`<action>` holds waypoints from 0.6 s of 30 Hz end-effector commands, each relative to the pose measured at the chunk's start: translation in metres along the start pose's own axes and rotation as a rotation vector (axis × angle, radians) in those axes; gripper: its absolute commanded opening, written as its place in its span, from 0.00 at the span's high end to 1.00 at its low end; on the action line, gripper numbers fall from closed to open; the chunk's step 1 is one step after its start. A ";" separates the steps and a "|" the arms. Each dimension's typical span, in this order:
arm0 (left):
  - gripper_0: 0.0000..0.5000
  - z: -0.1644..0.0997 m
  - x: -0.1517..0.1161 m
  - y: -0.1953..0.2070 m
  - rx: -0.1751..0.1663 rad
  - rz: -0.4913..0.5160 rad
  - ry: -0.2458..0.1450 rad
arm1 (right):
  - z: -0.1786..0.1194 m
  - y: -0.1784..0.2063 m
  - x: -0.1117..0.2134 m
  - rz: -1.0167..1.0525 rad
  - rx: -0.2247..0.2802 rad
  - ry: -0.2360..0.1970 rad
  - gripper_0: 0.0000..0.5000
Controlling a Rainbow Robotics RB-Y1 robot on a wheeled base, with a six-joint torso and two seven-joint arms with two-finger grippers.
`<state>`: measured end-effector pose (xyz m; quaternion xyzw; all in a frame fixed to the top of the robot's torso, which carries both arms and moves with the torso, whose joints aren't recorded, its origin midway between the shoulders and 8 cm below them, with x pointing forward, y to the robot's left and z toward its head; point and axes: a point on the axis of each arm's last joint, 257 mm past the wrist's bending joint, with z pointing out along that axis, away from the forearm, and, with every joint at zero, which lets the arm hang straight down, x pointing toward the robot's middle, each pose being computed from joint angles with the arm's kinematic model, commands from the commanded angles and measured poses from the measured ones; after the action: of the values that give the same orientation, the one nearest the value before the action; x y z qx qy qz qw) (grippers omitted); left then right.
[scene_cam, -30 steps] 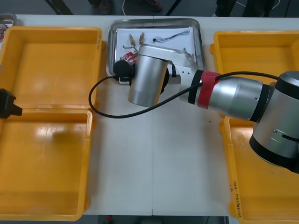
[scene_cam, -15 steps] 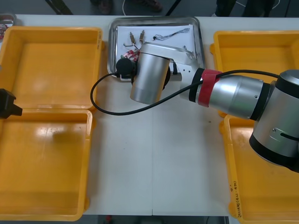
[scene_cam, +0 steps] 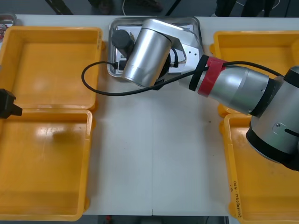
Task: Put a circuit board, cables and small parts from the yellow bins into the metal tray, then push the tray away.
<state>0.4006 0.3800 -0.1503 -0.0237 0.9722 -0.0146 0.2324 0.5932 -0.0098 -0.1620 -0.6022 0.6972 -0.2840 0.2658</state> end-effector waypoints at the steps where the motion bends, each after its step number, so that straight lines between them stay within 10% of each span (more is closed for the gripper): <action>1: 0.00 -0.016 -0.004 0.015 -0.046 0.073 -0.024 | -0.044 -0.007 -0.029 0.059 -0.013 -0.081 0.00; 14: 0.00 -0.016 -0.004 0.015 -0.046 0.073 -0.024 | -0.096 0.005 0.038 0.231 -0.087 0.041 0.00; 18: 0.00 -0.016 -0.004 0.015 -0.046 0.073 -0.024 | -0.110 -0.003 0.054 0.307 -0.089 -0.015 0.00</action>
<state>0.4006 0.3800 -0.1502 -0.0237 0.9722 -0.0145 0.2326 0.5118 -0.0492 -0.1031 -0.5308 0.7766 -0.2339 0.2457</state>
